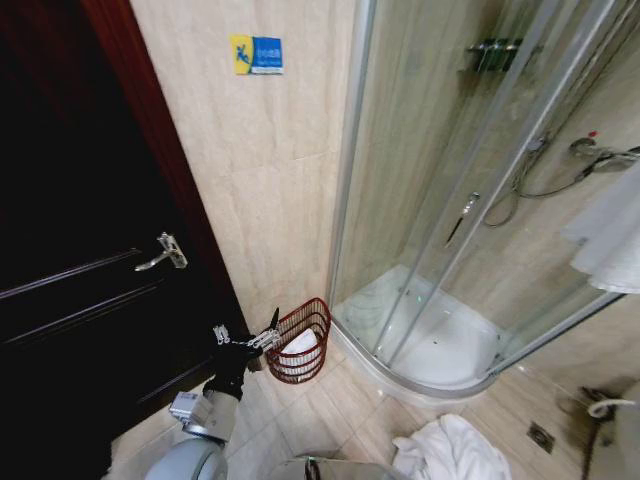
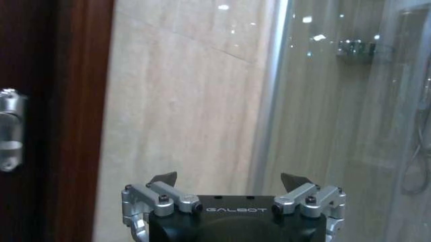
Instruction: Discard the used towel into the hamper.
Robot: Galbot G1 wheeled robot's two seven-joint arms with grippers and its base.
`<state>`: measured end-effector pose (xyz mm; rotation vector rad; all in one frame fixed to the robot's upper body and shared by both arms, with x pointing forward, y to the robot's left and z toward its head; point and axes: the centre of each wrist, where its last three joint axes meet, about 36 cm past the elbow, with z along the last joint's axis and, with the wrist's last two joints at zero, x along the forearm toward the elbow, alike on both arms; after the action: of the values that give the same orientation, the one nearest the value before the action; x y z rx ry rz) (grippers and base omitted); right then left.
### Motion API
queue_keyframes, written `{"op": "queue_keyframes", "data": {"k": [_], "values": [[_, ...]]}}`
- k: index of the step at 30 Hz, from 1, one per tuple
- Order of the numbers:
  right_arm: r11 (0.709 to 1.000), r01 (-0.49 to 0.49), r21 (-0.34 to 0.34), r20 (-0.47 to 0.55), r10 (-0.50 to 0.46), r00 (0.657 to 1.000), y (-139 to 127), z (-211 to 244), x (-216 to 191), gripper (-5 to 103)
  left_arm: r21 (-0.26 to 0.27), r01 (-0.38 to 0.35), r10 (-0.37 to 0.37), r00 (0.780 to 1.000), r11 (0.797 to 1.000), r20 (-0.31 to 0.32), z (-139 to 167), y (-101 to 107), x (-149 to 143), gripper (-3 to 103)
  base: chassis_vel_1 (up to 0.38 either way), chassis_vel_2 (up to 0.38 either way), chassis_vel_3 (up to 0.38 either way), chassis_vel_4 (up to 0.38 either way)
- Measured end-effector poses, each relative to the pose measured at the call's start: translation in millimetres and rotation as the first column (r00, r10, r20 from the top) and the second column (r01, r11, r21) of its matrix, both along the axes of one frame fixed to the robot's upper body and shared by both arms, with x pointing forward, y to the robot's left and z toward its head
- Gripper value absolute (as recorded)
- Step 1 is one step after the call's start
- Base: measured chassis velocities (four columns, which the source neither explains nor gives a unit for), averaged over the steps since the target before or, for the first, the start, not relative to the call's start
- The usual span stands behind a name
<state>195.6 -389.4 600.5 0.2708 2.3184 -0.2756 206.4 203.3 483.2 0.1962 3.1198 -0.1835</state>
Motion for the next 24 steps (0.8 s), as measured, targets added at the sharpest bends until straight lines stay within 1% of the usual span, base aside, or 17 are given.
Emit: {"op": "queue_keyframes", "data": {"k": [2, 4, 5, 6, 9, 10, 13, 14, 16, 17, 19, 20, 22, 24], "values": [[1.0, -0.004, -0.01, 0.018, 0.004, 1.0, -0.1, 3.0, 3.1, 100, 0.0, 0.0, 0.0, 1.0, 1.0, 0.0, -0.1, 0.0, 0.0, 100, -0.213, -0.198, 0.198, 0.206], [0.999, -0.028, -0.041, 0.076, 0.031, 0.997, -4.2, 10.4, 13.1, 100, -0.001, 0.0, 0.0, 1.0, 1.0, -0.001, -0.1, -0.1, 0.0, 100, -0.156, -0.187, 0.167, 0.14], [0.999, -0.028, -0.041, 0.076, 0.031, 0.997, -4.2, 10.4, 13.1, 100, -0.001, 0.0, 0.0, 1.0, 1.0, -0.001, -0.1, -0.1, 0.0, 100, -0.151, -0.175, 0.167, 0.14], [0.999, -0.037, -0.035, 0.097, 0.04, 0.994, -7.8, 14.7, 18.7, 100, -0.001, 0.0, 0.0, 1.0, 1.0, -0.001, -0.1, -0.1, 0.0, 100, -0.081, -0.119, 0.111, 0.141], [0.998, -0.056, -0.002, 0.126, 0.056, 0.99, -13.8, 27.4, 31.1, 100, 0.0, 0.0, 0.0, 1.0, 1.0, -0.001, -0.1, 0.0, 0.0, 100, -0.027, -0.013, 0.016, -0.006], [0.998, -0.056, -0.002, 0.126, 0.056, 0.99, -13.8, 27.4, 31.1, 100, 0.0, 0.0, 0.0, 1.0, 1.0, -0.001, -0.1, 0.0, 0.0, 100, 0.0, 0.0, 0.0, 0.0], [0.998, -0.055, -0.006, 0.147, 0.056, 0.988, -25.0, 44.2, 42.1, 100, 0.0, 0.0, 0.0, 1.0, 1.0, -0.001, -0.1, 0.1, 0.0, 100, 0.054, 0.022, -0.046, -0.023], [0.998, -0.055, -0.006, 0.147, 0.056, 0.988, -25.0, 44.2, 42.1, 100, 0.0, 0.0, 0.0, 1.0, 1.0, -0.001, -0.1, 0.1, 0.0, 100, 0.054, 0.034, -0.049, -0.037], [0.999, -0.04, -0.021, 0.14, 0.042, 0.989, -38.0, 58.0, 52.5, 100, 0.001, 0.0, 0.0, 1.0, 1.0, -0.001, -0.1, 0.1, 0.0, 100, 0.033, 0.017, -0.011, -0.025], [0.999, -0.04, -0.021, 0.14, 0.042, 0.989, -38.0, 58.0, 52.5, 100, 0.001, 0.0, 0.0, 1.0, 1.0, -0.001, -0.1, 0.1, 0.0, 100, 0.0, 0.0, 0.0, 0.0], [0.999, -0.027, -0.029, 0.113, 0.03, 0.993, -50.3, 65.0, 62.3, 100, 0.0, 0.0, 0.0, 1.0, 1.0, -0.001, -0.1, 0.1, 0.0, 100, 0.0, 0.0, 0.0, 0.0], [0.999, -0.027, -0.029, 0.113, 0.03, 0.993, -50.3, 65.0, 62.3, 100, 0.0, 0.0, 0.0, 1.0, 1.0, -0.001, -0.1, 0.1, 0.0, 100, 0.0, 0.0, 0.0, 0.0], [0.999, -0.014, -0.032, 0.067, 0.016, 0.998, -64.6, 71.9, 79.6, 100, 0.0, 0.0, 0.0, 1.0, 1.0, -0.001, -0.1, 0.1, 0.0, 100, 0.0, 0.0, 0.0, 0.0], [0.999, -0.011, -0.037, 0.05, 0.013, 0.999, -68.9, 74.8, 87.5, 100, 0.0, 0.0, 0.0, 1.0, 1.0, -0.001, -0.1, 0.1, 0.0, 100, 0.0, 0.0, 0.0, 0.0]]}}
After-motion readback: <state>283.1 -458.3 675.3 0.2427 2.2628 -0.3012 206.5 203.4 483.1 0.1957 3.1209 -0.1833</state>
